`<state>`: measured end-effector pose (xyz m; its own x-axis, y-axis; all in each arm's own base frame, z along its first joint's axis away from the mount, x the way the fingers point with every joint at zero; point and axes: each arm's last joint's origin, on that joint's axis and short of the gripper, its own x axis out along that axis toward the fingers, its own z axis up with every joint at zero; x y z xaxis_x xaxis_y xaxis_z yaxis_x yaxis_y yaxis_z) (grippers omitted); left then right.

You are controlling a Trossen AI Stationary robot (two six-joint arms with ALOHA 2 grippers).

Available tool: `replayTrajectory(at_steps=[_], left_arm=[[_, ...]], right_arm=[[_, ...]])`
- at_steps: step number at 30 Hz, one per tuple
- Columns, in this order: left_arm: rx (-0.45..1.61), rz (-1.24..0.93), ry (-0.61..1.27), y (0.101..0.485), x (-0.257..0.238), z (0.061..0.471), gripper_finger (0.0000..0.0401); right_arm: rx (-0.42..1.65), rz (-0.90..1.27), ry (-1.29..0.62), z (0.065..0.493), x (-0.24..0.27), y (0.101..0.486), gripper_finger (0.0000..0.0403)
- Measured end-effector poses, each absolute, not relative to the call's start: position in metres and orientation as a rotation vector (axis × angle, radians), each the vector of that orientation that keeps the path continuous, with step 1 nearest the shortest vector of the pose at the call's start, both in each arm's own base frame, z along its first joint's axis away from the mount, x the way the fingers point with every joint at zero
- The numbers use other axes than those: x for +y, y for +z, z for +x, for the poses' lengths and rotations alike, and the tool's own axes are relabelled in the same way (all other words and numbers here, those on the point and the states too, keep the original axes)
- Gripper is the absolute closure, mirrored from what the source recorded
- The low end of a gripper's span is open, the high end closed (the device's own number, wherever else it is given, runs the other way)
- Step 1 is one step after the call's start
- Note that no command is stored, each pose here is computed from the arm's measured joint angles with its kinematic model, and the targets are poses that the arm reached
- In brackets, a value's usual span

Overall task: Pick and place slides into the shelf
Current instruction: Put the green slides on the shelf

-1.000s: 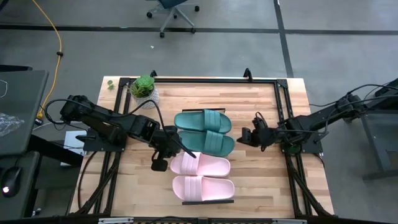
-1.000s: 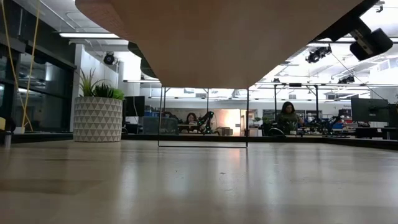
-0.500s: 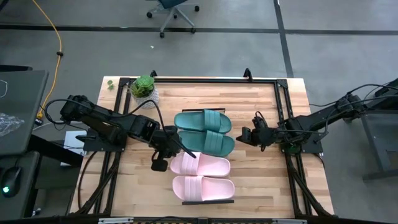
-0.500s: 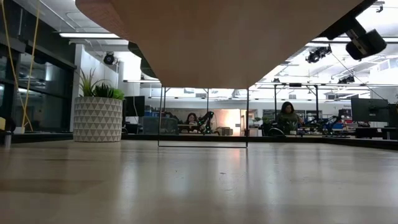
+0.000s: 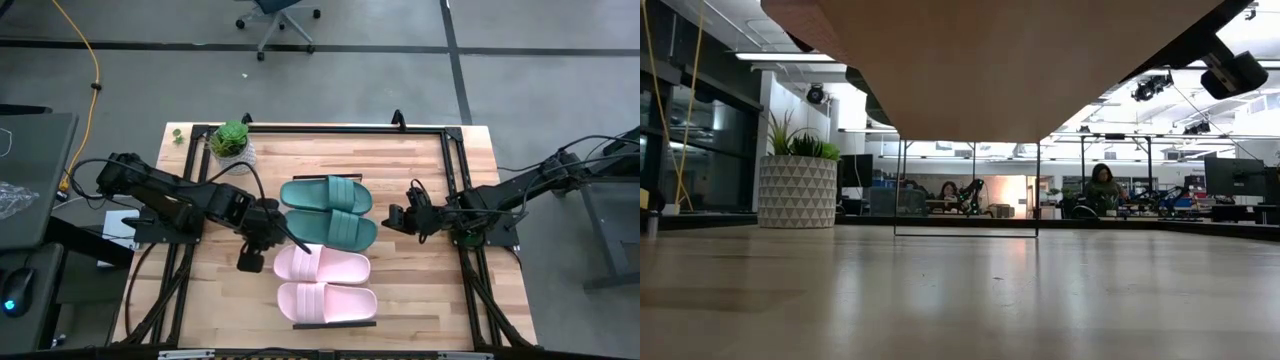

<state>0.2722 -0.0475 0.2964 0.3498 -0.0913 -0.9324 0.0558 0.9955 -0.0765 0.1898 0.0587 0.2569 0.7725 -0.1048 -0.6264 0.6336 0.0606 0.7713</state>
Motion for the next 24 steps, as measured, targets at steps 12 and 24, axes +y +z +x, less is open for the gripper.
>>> replayTrajectory(at_steps=[12,24], left_arm=[[1.287,0.008,-0.219,0.308,-0.049,0.263,0.0394],[1.236,-0.026,-0.278,0.306,-0.052,0.273,0.0394]], right_arm=[[0.468,1.412,-0.591,0.190,0.059,0.257,0.0403],[0.520,1.414,-0.585,0.201,0.064,0.248,0.0403]])
